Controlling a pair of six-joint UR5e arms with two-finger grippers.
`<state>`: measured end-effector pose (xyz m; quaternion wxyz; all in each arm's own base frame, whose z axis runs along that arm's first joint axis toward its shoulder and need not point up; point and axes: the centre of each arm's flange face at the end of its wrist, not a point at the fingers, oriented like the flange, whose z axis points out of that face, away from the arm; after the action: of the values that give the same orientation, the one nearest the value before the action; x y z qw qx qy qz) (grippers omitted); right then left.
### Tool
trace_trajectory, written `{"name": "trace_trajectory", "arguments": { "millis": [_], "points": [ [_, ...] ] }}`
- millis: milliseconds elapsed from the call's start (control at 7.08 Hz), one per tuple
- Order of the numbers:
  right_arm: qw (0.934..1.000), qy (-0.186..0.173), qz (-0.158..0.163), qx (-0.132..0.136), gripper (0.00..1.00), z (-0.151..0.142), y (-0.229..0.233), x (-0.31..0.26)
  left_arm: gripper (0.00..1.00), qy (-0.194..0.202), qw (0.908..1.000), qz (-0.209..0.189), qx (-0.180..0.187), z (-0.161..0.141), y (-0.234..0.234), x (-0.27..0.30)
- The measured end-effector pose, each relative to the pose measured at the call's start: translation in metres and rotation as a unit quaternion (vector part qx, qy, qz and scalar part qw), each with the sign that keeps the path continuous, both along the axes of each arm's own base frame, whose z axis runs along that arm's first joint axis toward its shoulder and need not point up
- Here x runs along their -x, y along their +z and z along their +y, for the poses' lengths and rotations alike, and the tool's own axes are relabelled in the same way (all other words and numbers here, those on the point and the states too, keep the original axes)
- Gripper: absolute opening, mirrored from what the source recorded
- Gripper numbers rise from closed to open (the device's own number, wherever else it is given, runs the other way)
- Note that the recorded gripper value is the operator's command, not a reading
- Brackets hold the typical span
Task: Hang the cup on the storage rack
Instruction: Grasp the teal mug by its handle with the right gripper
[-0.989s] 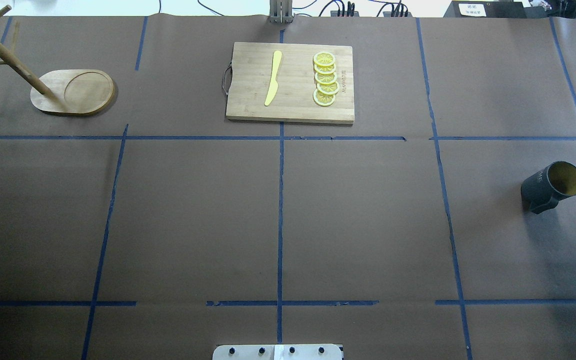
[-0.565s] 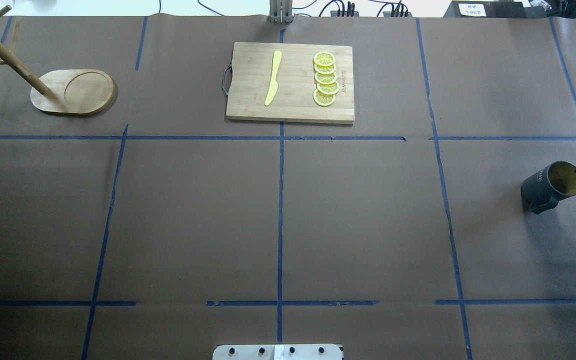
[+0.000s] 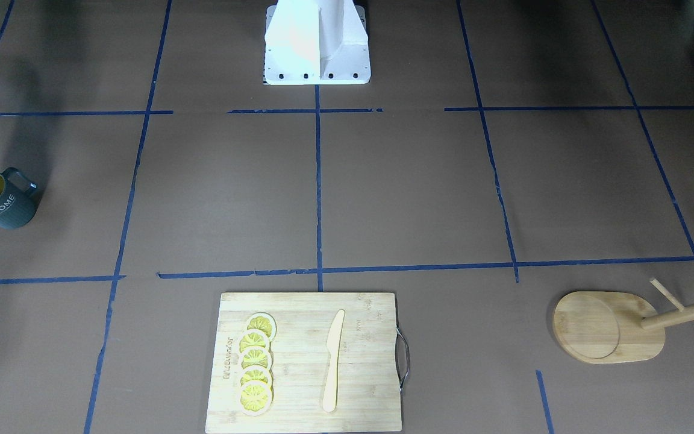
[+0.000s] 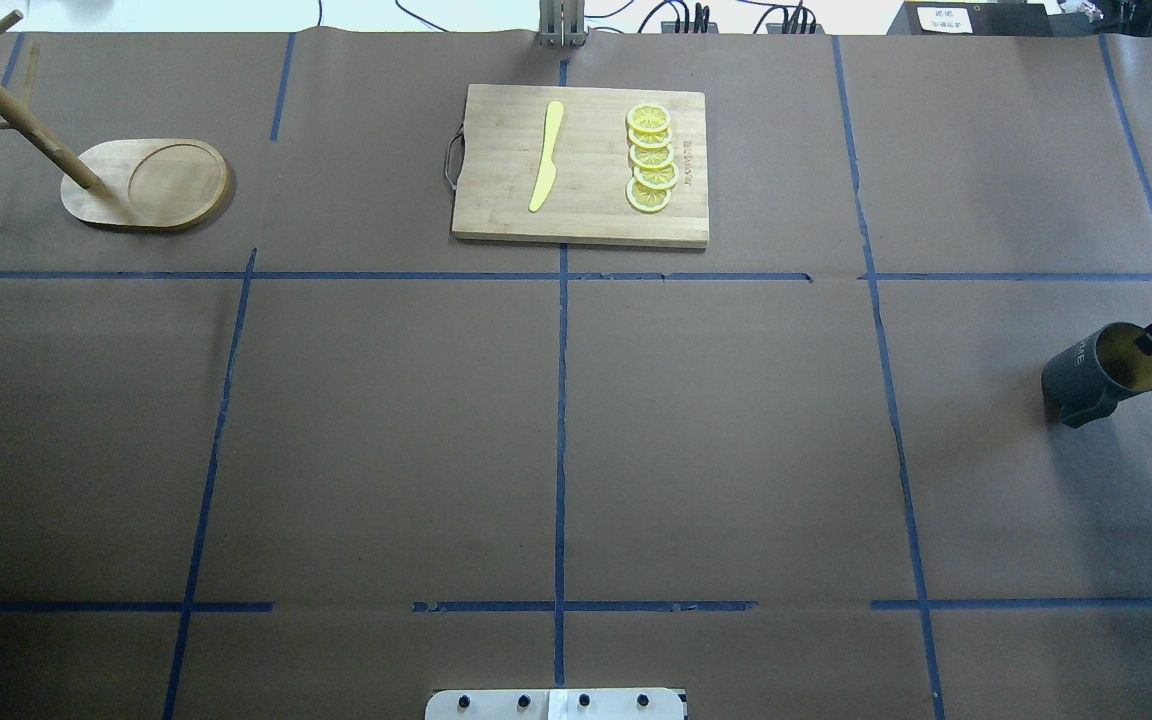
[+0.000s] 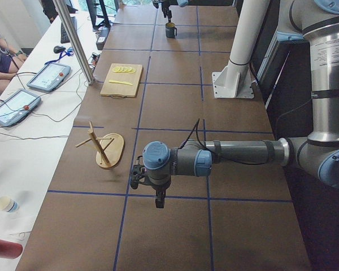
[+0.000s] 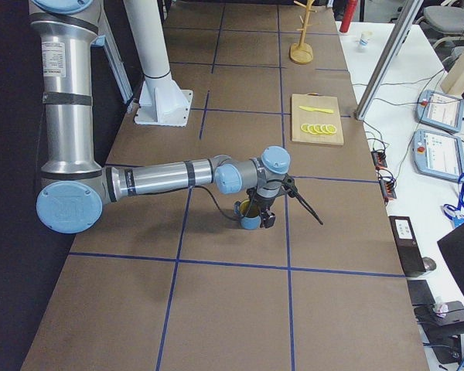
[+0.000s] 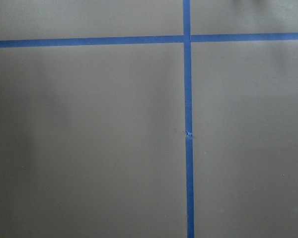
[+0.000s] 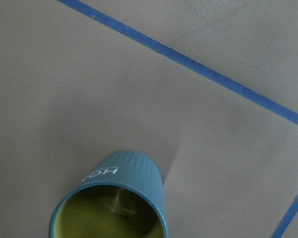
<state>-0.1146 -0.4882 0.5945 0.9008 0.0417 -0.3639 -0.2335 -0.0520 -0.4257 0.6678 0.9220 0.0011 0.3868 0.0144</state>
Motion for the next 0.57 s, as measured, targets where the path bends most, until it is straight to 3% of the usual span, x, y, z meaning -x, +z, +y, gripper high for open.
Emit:
{"name": "trace_trajectory", "arguments": {
  "millis": [283, 565],
  "points": [
    [0.9999, -0.01, 0.004, 0.008, 1.0, -0.0019, 0.0091, 0.0117, 1.0, 0.0, 1.0, 0.0, 0.0, 0.0, -0.0001, 0.0],
    [1.0, 0.002, 0.0, -0.003, 1.0, -0.0078, 0.013, 0.015, 1.0, 0.0, 1.0, 0.0, 0.0, 0.0, -0.0001, 0.0001]
  ]
}}
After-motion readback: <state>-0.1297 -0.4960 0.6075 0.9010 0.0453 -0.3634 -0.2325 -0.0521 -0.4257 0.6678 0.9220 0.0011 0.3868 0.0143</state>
